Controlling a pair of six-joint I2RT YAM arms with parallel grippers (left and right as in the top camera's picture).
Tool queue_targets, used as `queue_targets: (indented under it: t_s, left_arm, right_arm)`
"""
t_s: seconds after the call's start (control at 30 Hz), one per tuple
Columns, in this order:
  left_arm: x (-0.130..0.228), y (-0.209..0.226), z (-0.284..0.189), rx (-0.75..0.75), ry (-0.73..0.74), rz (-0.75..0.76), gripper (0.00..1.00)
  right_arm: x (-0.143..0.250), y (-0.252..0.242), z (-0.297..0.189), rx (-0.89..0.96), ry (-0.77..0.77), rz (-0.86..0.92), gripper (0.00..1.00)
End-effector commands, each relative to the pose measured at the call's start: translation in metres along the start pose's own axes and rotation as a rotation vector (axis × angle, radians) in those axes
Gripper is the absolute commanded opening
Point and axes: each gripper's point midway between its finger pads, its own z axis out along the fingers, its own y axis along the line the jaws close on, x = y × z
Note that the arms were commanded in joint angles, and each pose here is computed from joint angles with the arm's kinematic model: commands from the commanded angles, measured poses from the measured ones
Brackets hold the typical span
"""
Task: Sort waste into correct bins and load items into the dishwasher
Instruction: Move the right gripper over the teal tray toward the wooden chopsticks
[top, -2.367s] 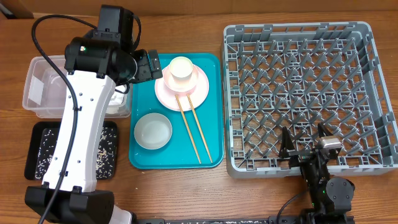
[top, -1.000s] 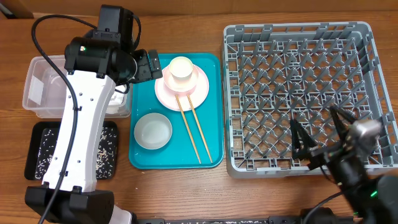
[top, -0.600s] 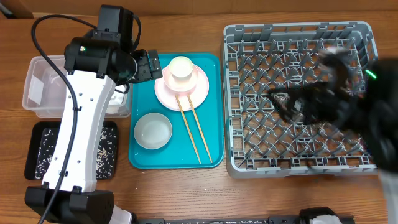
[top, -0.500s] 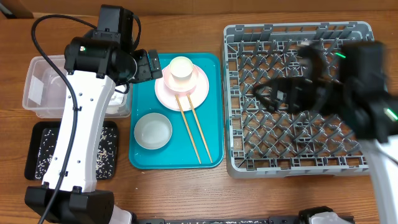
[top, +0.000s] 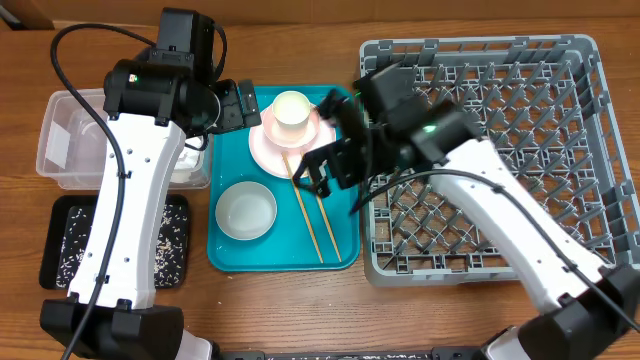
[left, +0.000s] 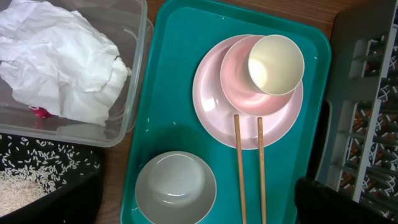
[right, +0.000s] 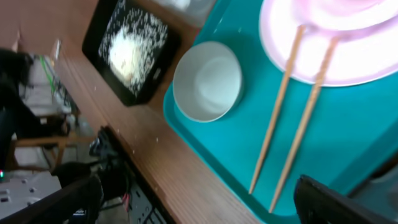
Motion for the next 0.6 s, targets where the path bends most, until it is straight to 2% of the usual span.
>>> queue_targets:
  t_s: [0.0, 0.13, 0.2, 0.33, 0.47, 0.57]
  left_arm:
    - [-0.003, -0.002, -0.004, 0.008, -0.015, 0.005, 1.00]
    - [-0.003, -0.002, -0.004, 0.008, -0.015, 0.005, 1.00]
    - [-0.003, -0.002, -0.004, 0.008, -0.015, 0.005, 1.00]
    - [-0.003, -0.002, -0.004, 0.008, -0.015, 0.005, 1.00]
    - [-0.003, -0.002, -0.004, 0.008, -0.015, 0.005, 1.00]
    - [-0.003, -0.002, -0.004, 0.008, -0.015, 0.005, 1.00]
  right_arm:
    - [0.003, 0.007, 0.017, -0.011, 0.038, -0.016, 1.00]
    - [0.002, 0.005, 0.026, -0.012, 0.047, -0.017, 0.98]
    - [0.002, 0.002, 0.030, -0.010, 0.058, -0.011, 0.90]
    - [0.006, -0.004, 0.039, -0.001, 0.084, 0.006, 0.64]
    - [0.010, -0.011, 0.045, 0.019, 0.091, 0.007, 0.48]
    - [0.013, -0.012, 0.052, 0.037, 0.091, -0.003, 0.46]
